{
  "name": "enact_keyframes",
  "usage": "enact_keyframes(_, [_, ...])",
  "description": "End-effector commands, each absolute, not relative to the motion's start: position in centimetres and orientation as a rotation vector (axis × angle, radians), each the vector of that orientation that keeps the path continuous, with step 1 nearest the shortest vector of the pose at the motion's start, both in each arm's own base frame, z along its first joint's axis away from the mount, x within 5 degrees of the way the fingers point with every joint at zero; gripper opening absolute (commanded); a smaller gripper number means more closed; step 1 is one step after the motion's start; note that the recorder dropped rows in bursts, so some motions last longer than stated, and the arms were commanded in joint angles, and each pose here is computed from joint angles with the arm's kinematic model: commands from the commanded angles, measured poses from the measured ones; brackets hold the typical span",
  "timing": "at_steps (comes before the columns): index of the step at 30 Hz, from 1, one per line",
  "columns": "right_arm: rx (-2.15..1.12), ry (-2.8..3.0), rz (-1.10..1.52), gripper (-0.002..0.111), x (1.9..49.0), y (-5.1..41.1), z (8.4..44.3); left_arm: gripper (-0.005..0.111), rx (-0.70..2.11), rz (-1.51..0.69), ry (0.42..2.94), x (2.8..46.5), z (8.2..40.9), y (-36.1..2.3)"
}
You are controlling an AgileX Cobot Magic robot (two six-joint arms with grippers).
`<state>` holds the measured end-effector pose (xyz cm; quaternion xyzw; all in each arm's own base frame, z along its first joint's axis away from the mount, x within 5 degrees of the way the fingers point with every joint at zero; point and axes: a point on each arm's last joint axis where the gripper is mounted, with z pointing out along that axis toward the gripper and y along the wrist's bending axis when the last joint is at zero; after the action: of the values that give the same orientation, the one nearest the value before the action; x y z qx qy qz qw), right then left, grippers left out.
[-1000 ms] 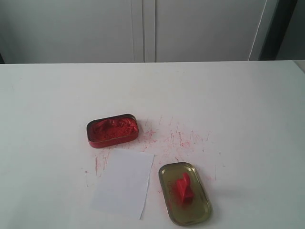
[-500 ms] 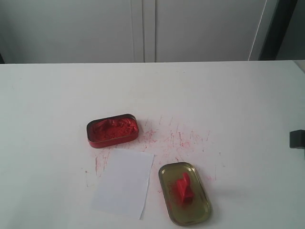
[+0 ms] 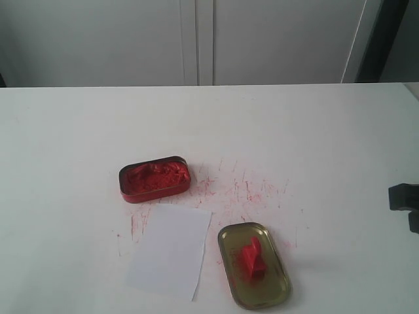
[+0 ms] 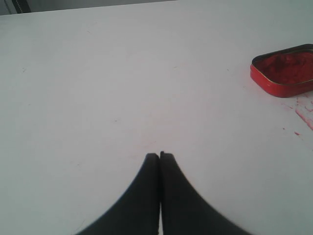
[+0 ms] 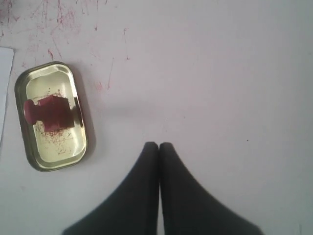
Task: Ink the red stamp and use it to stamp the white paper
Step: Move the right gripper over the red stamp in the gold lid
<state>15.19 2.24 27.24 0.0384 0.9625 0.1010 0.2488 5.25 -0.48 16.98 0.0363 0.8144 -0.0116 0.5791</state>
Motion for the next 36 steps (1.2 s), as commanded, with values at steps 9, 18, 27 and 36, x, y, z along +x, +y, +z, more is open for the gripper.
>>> enact_keyframes(9, [-0.103, 2.697, 0.351, 0.000, 16.9, 5.5, 27.8, 0.000, 0.081, -0.027, 1.903, 5.2, 16.9, -0.5])
enact_keyframes(18, [-0.319, 2.789, 0.298, 0.000, 19.6, 10.9, 27.0, 0.000, 0.081, -0.027, 1.903, 5.2, 16.9, -0.5])
enact_keyframes(27, [-0.507, 2.858, 0.271, 0.000, 21.2, 17.5, 25.2, 0.000, 0.081, -0.027, 1.903, 5.2, 16.9, -0.5])
enact_keyframes(36, [-0.593, 2.864, 0.145, 0.000, 22.5, 21.6, 23.6, 0.000, 0.081, -0.027, 1.903, 5.2, 16.9, -0.5])
